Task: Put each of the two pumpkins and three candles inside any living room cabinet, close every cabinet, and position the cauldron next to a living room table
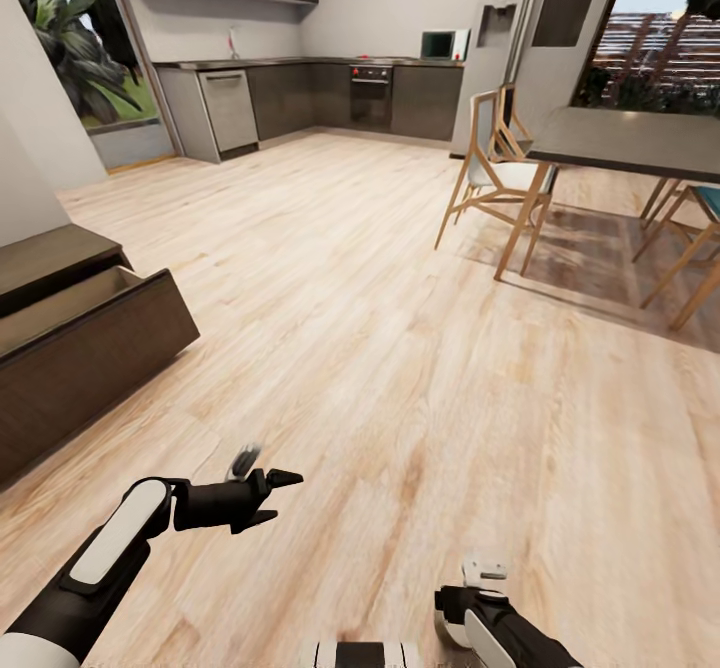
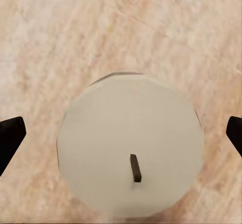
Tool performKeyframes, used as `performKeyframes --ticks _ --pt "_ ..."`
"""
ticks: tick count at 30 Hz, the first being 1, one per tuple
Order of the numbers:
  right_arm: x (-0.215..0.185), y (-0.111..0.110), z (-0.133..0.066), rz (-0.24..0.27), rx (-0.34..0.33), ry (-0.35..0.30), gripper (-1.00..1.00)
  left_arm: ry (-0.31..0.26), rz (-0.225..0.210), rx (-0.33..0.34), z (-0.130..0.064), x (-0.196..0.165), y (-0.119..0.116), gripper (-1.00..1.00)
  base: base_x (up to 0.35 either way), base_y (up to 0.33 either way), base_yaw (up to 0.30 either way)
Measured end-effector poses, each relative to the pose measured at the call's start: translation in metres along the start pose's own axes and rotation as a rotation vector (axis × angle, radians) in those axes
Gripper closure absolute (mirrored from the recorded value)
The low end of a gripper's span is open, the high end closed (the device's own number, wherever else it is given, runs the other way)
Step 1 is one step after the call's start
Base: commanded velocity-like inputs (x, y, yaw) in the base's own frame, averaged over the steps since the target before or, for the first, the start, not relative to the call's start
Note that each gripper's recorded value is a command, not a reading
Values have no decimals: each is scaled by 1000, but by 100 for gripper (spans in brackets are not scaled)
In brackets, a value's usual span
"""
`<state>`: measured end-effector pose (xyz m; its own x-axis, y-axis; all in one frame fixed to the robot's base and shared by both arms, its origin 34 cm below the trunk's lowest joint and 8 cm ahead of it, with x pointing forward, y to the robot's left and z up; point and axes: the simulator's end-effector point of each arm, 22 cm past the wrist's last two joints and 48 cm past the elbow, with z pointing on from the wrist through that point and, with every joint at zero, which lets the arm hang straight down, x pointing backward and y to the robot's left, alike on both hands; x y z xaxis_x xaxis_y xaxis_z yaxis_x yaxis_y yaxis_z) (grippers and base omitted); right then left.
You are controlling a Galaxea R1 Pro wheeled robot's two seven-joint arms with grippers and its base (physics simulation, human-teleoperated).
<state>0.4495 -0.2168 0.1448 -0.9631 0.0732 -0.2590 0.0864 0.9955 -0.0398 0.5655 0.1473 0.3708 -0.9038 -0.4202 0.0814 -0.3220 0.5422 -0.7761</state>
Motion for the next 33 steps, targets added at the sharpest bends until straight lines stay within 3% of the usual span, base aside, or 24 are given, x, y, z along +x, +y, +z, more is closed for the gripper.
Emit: performKeyframes --ticks 4,17,33 --pt "8 5 5 -3 -24 16 -100 9 -12 -7 5 1 7 -100 0 0 0" --pt "37 2 20 1 -15 80 -100 70 -37 -35 26 19 29 -100 0 0 0" --pt "42 1 24 -7 -12 87 -100 81 -47 -42 31 22 36 -100 0 0 0"
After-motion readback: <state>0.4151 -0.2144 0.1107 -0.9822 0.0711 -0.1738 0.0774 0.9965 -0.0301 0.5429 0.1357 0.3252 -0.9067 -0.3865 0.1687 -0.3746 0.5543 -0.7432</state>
